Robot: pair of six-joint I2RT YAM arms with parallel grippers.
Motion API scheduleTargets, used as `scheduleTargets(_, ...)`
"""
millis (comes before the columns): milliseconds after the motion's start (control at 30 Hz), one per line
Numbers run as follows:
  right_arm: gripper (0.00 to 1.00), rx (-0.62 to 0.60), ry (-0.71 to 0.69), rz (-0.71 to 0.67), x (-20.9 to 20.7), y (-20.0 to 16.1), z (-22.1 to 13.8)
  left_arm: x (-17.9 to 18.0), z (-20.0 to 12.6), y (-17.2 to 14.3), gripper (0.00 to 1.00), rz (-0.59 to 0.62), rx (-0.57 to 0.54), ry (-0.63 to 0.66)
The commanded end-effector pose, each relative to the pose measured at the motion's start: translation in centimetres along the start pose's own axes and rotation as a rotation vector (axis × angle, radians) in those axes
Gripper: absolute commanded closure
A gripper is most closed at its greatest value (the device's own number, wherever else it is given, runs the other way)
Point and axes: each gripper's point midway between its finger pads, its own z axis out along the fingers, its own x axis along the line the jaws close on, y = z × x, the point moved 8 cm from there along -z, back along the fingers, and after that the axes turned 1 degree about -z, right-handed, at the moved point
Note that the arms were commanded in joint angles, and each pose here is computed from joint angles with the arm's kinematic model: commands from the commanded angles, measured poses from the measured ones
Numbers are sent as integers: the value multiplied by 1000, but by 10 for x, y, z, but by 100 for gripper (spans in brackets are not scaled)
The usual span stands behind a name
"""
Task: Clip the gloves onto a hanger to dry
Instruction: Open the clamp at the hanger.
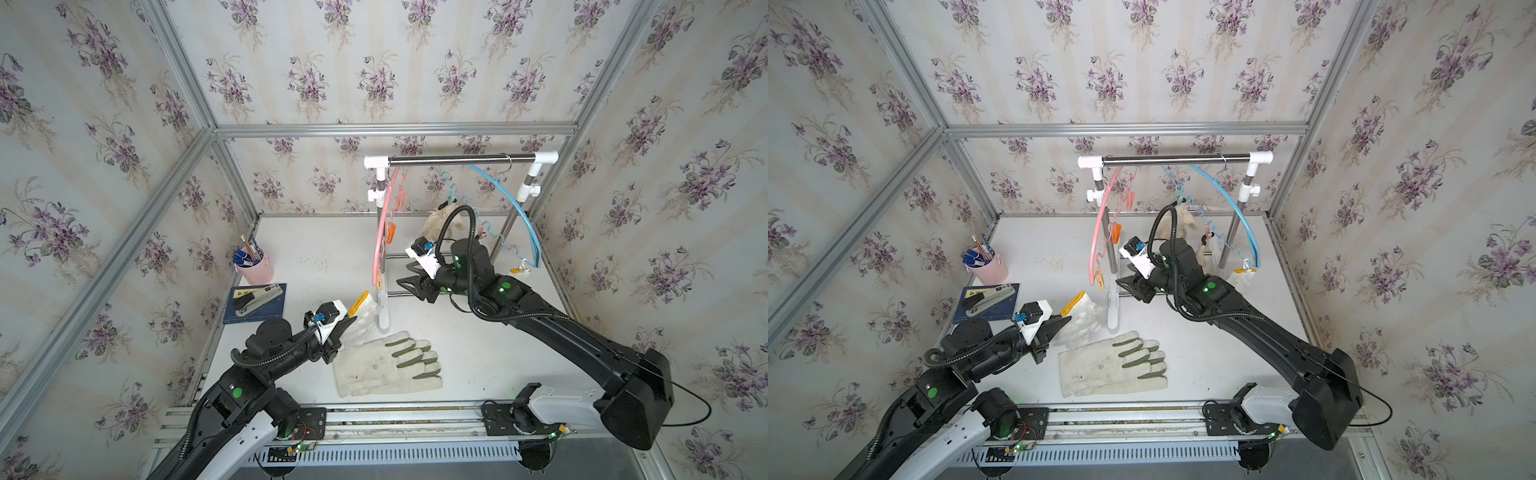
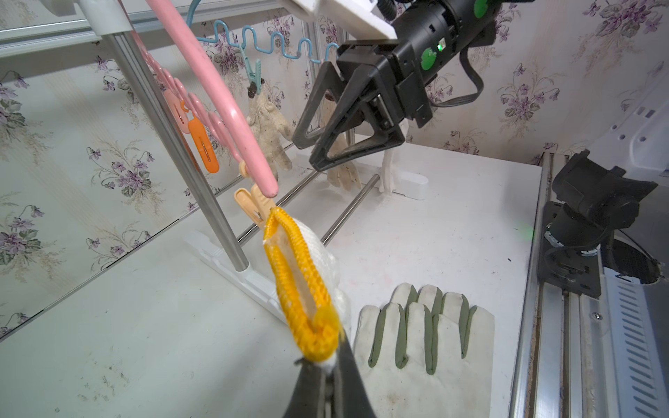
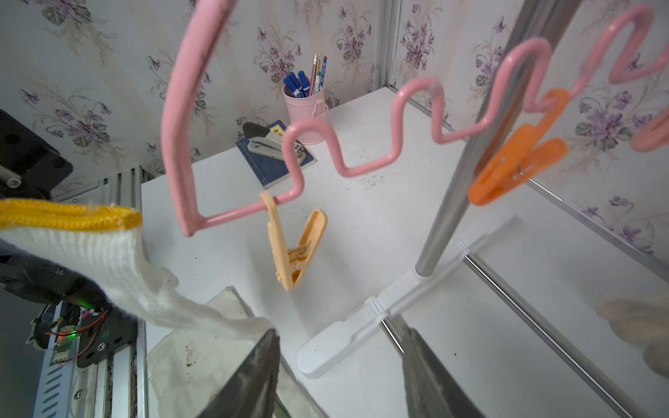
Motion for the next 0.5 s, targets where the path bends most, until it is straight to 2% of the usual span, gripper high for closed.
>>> scheduleTargets(0, 41, -34, 117, -62, 2, 7, 10, 0, -2, 4, 100, 9, -16, 5)
scheduleTargets(167, 33, -116, 265, -54, 3, 6, 11, 1, -4, 2, 100, 11, -2, 12)
scheduleTargets(467, 29, -187, 347, 2, -6, 9, 26, 2, -1, 3, 100, 9, 12, 14)
